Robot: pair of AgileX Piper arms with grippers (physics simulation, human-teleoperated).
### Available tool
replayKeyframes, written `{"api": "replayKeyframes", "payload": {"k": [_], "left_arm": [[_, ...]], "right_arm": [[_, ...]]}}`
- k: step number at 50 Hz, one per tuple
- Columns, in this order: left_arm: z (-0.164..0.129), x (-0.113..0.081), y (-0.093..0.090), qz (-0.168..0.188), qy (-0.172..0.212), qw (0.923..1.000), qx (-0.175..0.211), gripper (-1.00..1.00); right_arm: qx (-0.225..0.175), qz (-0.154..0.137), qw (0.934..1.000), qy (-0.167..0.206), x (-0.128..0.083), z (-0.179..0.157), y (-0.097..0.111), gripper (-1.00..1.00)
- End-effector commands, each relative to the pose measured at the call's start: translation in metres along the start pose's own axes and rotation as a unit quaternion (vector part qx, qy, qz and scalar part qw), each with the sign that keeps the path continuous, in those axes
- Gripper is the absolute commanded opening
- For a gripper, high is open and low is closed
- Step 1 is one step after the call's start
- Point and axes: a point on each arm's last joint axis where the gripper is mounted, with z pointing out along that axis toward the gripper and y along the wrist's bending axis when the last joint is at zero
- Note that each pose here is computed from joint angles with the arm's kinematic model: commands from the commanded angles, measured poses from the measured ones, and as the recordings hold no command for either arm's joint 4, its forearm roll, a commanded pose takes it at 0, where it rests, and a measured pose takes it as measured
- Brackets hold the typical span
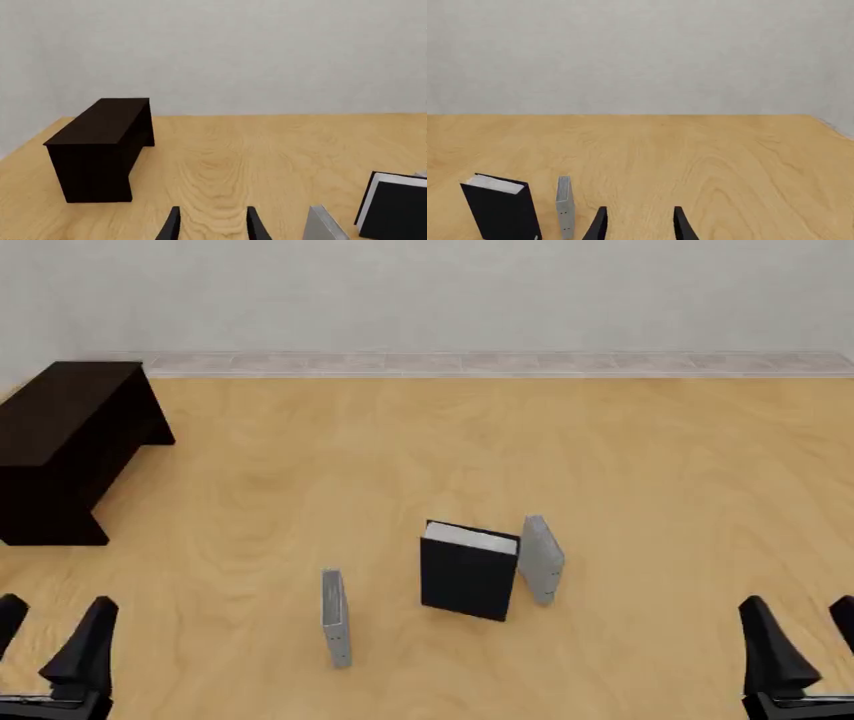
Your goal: Pick up the book in the middle and place it on the cabinet shelf.
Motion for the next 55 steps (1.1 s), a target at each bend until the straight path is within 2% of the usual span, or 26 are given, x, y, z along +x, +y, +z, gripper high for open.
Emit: {"api": "replayKeyframes", "payload": {"k": [1, 10, 11, 19, 28, 33, 34, 36, 37, 38, 42, 44, 48, 50, 53, 54, 55], "left_arm": [[0.001, -0.034, 0.001, -0.018, -0.012, 0.9997, -0.01, 1.0], [0.0, -0.064, 0.001, -0.003, -0.009, 0.9999, -0.01, 1.0], [0.0, -0.072, 0.001, 0.001, -0.009, 0.9999, -0.005, 1.0], [0.001, -0.09, 0.0, 0.007, -0.001, 0.9999, 0.008, 1.0], [0.013, -0.106, -0.006, 0.023, 0.024, 0.9979, 0.056, 1.0], [0.026, -0.127, -0.011, 0.04, 0.03, 0.995, 0.086, 1.0], [0.028, -0.131, -0.012, 0.053, 0.029, 0.994, 0.091, 1.0], [0.033, -0.14, -0.013, 0.047, 0.031, 0.9942, 0.091, 1.0], [0.035, -0.14, -0.014, 0.083, 0.03, 0.9916, 0.095, 1.0], [0.039, -0.139, -0.016, 0.096, 0.032, 0.9893, 0.105, 1.0], [0.049, -0.143, -0.021, 0.085, 0.046, 0.9882, 0.119, 1.0], [0.062, -0.149, -0.028, 0.092, 0.058, 0.9839, 0.142, 1.0], [0.073, -0.152, -0.036, 0.101, 0.069, 0.979, 0.163, 1.0], [0.081, -0.155, -0.045, 0.117, 0.073, 0.9726, 0.187, 1.0], [0.091, -0.16, -0.058, 0.118, 0.089, 0.9643, 0.219, 1.0], [0.093, -0.163, -0.061, 0.135, 0.083, 0.961, 0.226, 1.0], [0.093, -0.163, -0.061, 0.135, 0.083, 0.961, 0.226, 1.0]], "right_arm": [[-0.001, -0.001, 1.0, 0.0, -0.001, 0.0, 0.0, 1.0], [-0.001, -0.001, 1.0, -0.001, -0.001, 0.0, 0.0, 1.0], [-0.001, -0.001, 1.0, -0.001, -0.001, 0.0, 0.0, 1.0], [-0.001, -0.002, 1.0, -0.002, -0.002, 0.0, 0.0, 1.0], [-0.001, -0.001, 1.0, -0.001, -0.001, 0.0, 0.0, 1.0], [-0.001, -0.001, 1.0, -0.001, -0.001, 0.0, 0.0, 1.0], [-0.001, -0.001, 1.0, -0.001, -0.001, 0.0, 0.0, 1.0], [-0.001, -0.001, 1.0, -0.001, -0.001, 0.0, 0.0, 1.0], [-0.001, -0.001, 1.0, -0.001, -0.001, 0.0, 0.0, 1.0], [-0.001, -0.001, 1.0, -0.001, -0.001, 0.0, 0.0, 1.0], [-0.001, -0.002, 1.0, -0.001, -0.001, 0.0, 0.0, 1.0], [-0.001, -0.002, 1.0, -0.001, -0.002, 0.0, 0.0, 1.0], [-0.001, -0.002, 1.0, -0.001, -0.001, 0.0, 0.0, 1.0], [-0.001, -0.002, 1.0, -0.001, -0.001, 0.0, 0.0, 1.0], [-0.001, -0.003, 1.0, -0.003, -0.002, 0.0, 0.0, 1.0], [-0.001, -0.004, 1.0, -0.003, -0.002, 0.0, 0.0, 1.0], [-0.001, -0.004, 1.0, -0.003, -0.002, 0.0, 0.0, 1.0]]}}
